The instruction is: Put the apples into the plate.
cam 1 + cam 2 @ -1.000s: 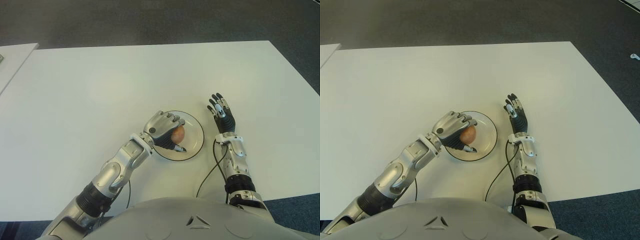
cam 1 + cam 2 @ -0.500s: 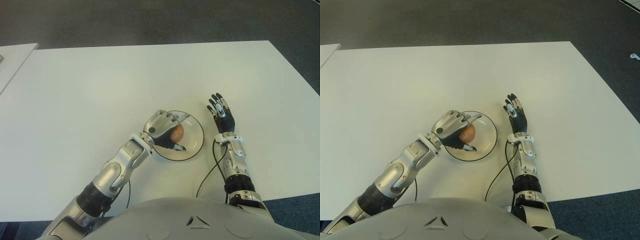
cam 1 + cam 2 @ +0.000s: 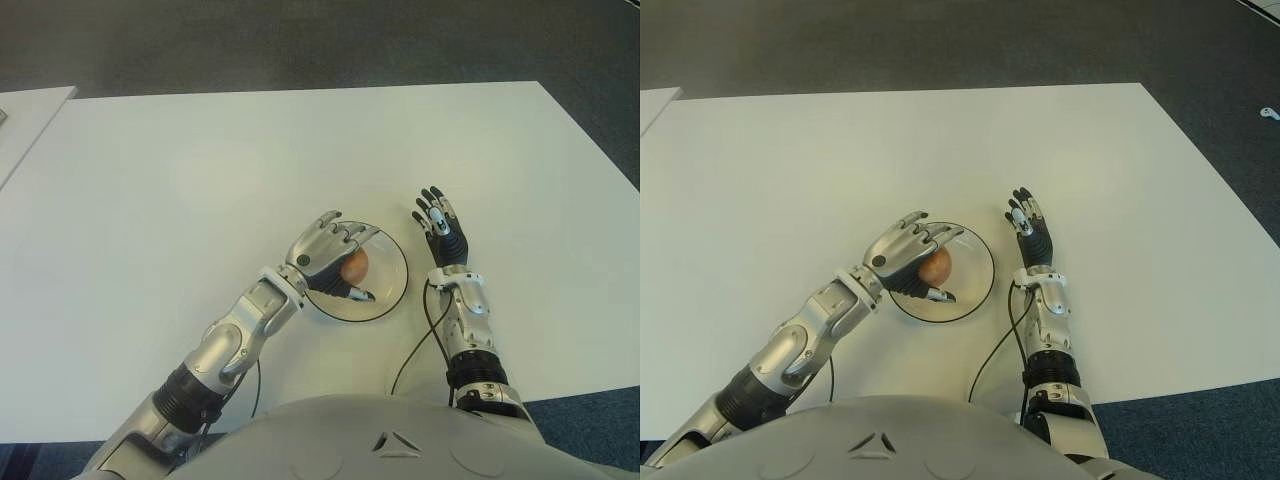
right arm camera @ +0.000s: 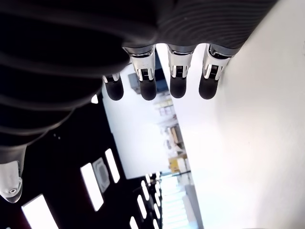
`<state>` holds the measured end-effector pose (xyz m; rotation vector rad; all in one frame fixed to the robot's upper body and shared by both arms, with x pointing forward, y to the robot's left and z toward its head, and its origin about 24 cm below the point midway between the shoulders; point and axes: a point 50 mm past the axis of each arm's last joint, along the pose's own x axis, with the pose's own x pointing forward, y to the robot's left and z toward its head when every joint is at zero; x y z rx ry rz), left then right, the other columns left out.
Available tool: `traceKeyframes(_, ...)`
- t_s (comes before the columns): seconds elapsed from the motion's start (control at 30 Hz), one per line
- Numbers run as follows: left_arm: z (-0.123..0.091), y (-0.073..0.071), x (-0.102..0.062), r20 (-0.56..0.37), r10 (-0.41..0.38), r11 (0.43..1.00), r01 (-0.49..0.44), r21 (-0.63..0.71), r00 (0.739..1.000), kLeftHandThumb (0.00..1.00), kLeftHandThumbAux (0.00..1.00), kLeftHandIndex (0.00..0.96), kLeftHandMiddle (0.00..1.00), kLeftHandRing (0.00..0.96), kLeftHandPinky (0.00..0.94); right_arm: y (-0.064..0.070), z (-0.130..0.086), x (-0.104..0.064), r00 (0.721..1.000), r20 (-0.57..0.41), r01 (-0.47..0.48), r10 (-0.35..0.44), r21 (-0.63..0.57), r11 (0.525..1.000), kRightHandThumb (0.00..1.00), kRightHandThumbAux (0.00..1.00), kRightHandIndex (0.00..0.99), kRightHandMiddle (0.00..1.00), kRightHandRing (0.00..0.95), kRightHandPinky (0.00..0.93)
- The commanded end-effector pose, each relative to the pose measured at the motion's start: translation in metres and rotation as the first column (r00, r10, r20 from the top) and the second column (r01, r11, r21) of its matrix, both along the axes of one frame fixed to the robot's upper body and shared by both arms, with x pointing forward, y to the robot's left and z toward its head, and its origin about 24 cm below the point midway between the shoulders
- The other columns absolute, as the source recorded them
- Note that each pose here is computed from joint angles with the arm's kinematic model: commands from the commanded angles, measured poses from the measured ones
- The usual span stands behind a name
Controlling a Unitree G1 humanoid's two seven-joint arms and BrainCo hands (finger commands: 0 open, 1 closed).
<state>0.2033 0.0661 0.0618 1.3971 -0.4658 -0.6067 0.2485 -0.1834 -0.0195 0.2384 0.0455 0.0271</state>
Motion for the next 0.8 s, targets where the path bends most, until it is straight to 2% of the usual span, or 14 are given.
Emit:
traceKeyframes(0.03, 0.0017, 0.0024, 0.0032, -0.006, 0.012, 1.0, -0.012, -0.022, 1.0, 0.093, 0.311, 0.0, 0.0, 0.0, 0.0, 0.0031, -0.0249, -0.0194, 0.992, -0.127, 0.002, 0.0, 0.012, 1.0, 0.028, 0.493, 0.017, 0.048, 0.003, 0.0)
traceKeyframes(0.8, -0.0007, 0.002, 0.0048, -0.036, 0.025, 0.997, -0.027, -0.07, 0.999, 0.083, 0.303, 0.0, 0.0, 0.0, 0.0, 0.0052, -0.0235, -0.0206, 0.993, -0.117, 0.007, -0.003, 0.038, 0.999, 0.036, 0.485, 0.019, 0.048, 0.008, 0.004)
